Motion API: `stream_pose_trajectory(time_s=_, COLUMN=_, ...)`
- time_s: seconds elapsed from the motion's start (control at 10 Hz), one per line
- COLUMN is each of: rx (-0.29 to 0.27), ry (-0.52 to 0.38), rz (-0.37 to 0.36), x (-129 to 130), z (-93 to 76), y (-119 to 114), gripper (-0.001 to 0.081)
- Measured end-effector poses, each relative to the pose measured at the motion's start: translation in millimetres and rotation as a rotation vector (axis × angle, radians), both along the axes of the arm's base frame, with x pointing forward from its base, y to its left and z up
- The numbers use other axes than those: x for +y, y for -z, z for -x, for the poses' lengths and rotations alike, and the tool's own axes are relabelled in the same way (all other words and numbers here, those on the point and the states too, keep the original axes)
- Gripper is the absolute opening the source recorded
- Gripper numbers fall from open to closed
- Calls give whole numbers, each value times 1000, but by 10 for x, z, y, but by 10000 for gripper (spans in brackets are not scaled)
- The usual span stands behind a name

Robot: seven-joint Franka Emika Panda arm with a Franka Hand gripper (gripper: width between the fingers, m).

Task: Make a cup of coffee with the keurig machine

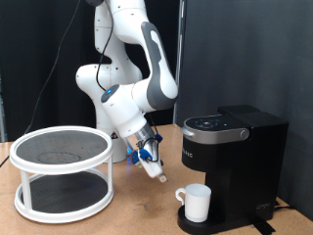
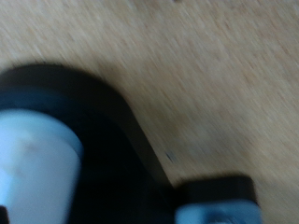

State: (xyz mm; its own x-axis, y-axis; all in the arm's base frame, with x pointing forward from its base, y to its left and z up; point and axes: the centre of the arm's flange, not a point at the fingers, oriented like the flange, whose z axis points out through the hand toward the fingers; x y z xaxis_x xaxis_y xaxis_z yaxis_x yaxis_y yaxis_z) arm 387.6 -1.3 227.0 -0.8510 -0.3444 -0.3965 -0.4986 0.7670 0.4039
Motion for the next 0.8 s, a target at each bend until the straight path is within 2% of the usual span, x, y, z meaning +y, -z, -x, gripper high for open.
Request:
stream_pose_trajectory(time_s=0.2, rx=15, ry=-73, rz=-70, x=110, z=105, y=-180, gripper=734)
stream_pose_trajectory(time_s=0.4, rx=29, ry=-114, rz=-100, x=189, z=209, y=-360, gripper=734)
stream_pose_trajectory(time_s=0.6, rx=15, ry=-141, rz=-130, x=255, z=299, y=-546, gripper=734)
stream_pose_trajectory(time_s=0.8, rx=-26, ry=-158, rz=-154, x=308, z=334, y=-759, gripper=734)
